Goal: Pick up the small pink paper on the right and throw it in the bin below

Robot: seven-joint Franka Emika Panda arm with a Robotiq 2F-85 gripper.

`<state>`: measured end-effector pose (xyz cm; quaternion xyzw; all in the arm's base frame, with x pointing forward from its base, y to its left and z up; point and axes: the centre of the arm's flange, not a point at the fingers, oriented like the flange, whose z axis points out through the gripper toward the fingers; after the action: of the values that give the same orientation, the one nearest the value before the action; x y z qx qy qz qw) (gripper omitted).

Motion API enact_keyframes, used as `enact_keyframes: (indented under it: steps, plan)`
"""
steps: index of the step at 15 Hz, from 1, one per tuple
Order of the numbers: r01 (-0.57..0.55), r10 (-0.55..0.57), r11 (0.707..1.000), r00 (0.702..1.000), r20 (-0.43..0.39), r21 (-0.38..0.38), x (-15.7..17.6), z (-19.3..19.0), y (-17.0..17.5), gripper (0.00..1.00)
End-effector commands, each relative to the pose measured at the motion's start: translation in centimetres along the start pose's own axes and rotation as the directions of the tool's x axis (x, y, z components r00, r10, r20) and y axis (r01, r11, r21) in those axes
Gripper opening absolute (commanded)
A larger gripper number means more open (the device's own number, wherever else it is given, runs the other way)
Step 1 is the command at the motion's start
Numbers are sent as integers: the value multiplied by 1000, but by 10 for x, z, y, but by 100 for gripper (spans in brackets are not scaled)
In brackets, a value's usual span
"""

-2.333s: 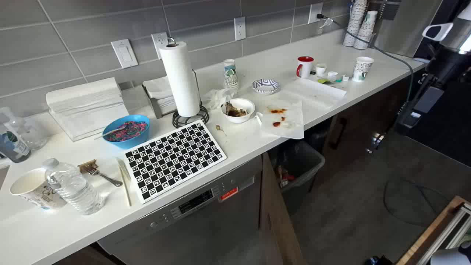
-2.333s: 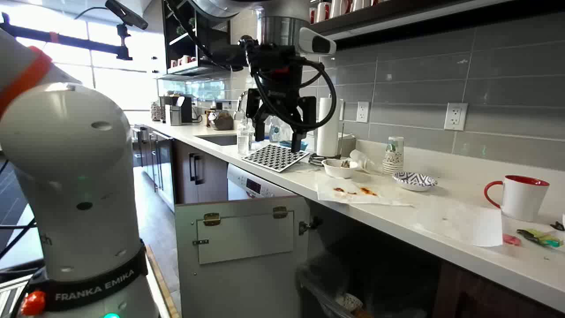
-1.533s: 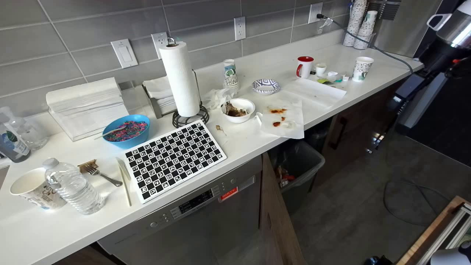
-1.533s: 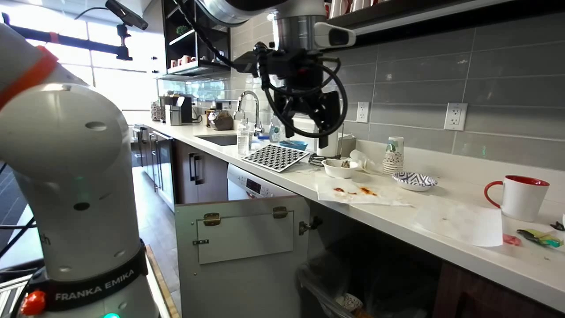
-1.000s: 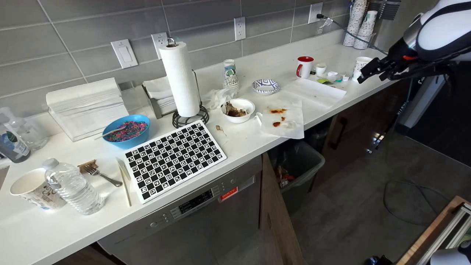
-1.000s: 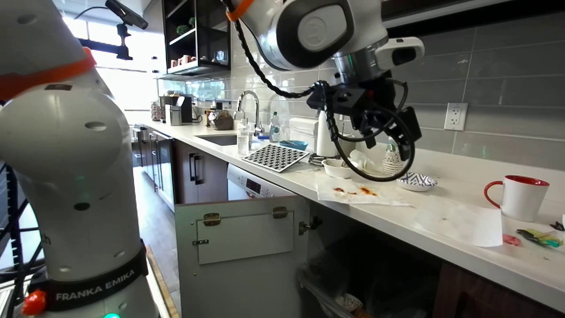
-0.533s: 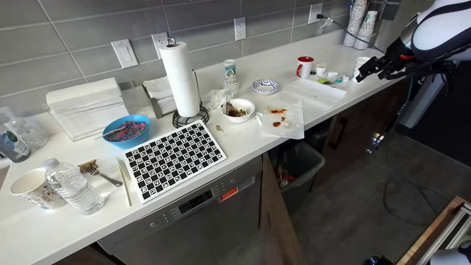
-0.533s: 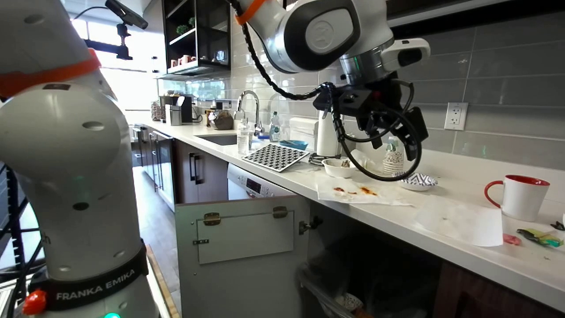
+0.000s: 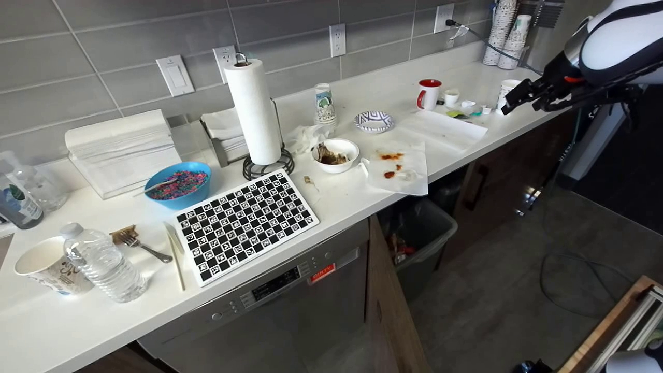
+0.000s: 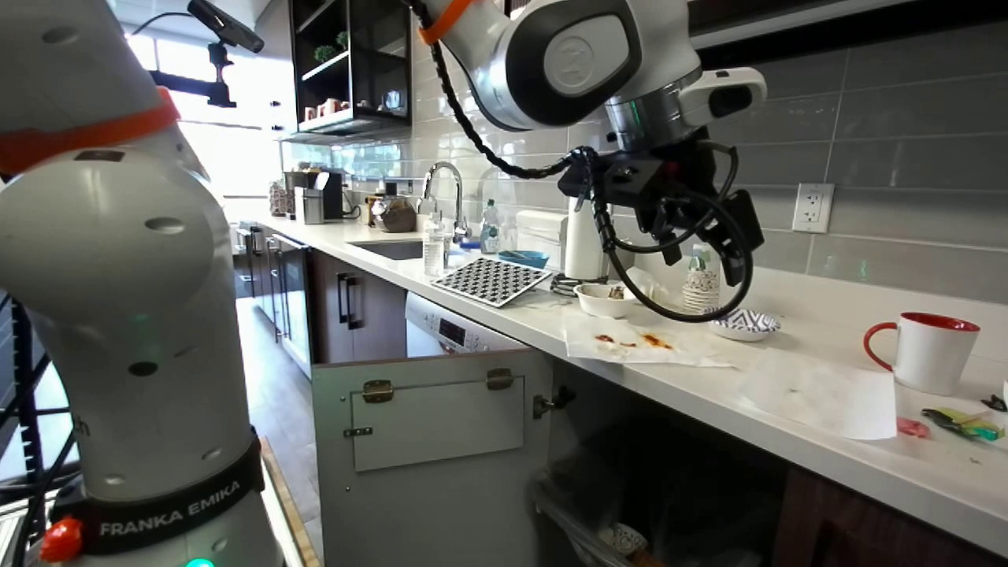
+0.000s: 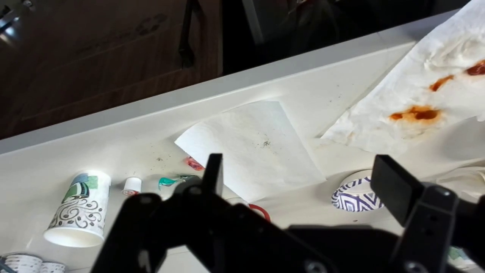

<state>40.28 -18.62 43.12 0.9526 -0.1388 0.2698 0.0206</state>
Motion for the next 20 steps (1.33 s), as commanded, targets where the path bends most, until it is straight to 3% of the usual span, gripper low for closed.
enact_keyframes:
  steps: [1, 6, 8, 16, 17, 20]
  plan:
    - [30, -29, 1000, 1000, 5, -8, 15, 9, 19, 100]
    - [166, -165, 986, 986, 23, -8, 50, 29, 44, 100]
    - [227, -228, 974, 973, 37, 29, 62, 48, 54, 100]
    - [421, -445, 884, 891, 87, 203, 104, 108, 62, 100]
    - [396, -412, 900, 909, 58, 185, 79, 75, 45, 100]
    - [402, -419, 897, 906, 65, 186, 82, 82, 43, 100]
